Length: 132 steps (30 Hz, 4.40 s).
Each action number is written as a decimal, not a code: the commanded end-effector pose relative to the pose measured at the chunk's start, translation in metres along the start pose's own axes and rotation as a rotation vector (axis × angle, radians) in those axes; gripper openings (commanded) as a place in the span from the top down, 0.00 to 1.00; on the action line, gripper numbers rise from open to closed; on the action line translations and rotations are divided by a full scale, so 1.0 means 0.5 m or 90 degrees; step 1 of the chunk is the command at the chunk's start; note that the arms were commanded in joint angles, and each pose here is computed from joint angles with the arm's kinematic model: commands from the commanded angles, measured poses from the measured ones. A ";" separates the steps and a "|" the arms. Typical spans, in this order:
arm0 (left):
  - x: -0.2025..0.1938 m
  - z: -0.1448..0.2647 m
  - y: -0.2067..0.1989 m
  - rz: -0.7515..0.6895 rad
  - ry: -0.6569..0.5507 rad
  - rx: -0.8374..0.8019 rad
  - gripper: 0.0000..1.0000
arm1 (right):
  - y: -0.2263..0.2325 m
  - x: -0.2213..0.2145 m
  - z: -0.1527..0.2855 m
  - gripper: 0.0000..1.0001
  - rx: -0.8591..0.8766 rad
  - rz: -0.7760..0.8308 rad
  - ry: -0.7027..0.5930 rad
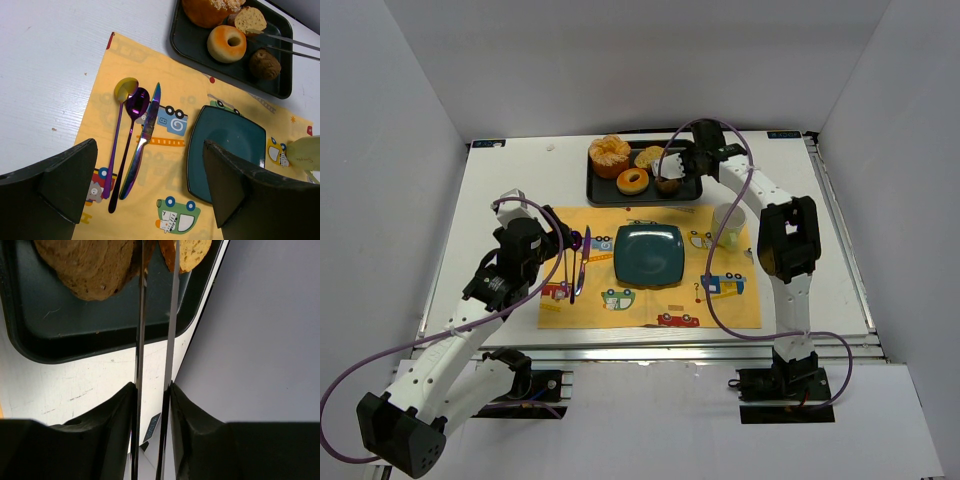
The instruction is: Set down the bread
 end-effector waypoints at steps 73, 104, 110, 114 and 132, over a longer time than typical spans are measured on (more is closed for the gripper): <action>0.032 0.037 -0.006 0.072 -0.067 -0.058 0.05 | 0.164 0.168 0.327 0.69 -0.043 -0.149 -0.183; 0.031 0.046 -0.001 0.091 -0.083 -0.063 0.05 | 0.049 0.164 0.104 0.52 -0.021 -0.090 -0.027; 0.030 0.050 0.003 0.095 -0.086 -0.058 0.05 | 0.051 0.164 0.079 0.53 -0.006 -0.086 -0.015; 0.030 0.053 0.006 0.097 -0.086 -0.055 0.05 | 0.052 0.163 0.089 0.53 0.007 -0.089 -0.015; 0.025 0.042 -0.001 0.098 -0.081 -0.065 0.05 | 0.045 0.165 0.128 0.53 0.000 -0.103 -0.033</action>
Point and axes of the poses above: each gripper's point midway between its finger pads, its own z axis back along the fingers, its own y axis along the line the jaws close on, x = y × z, the point moved 10 cm from there along z, back along the fingers, and after that the axes turned 7 degrees about -z, right-handed, at the moved point
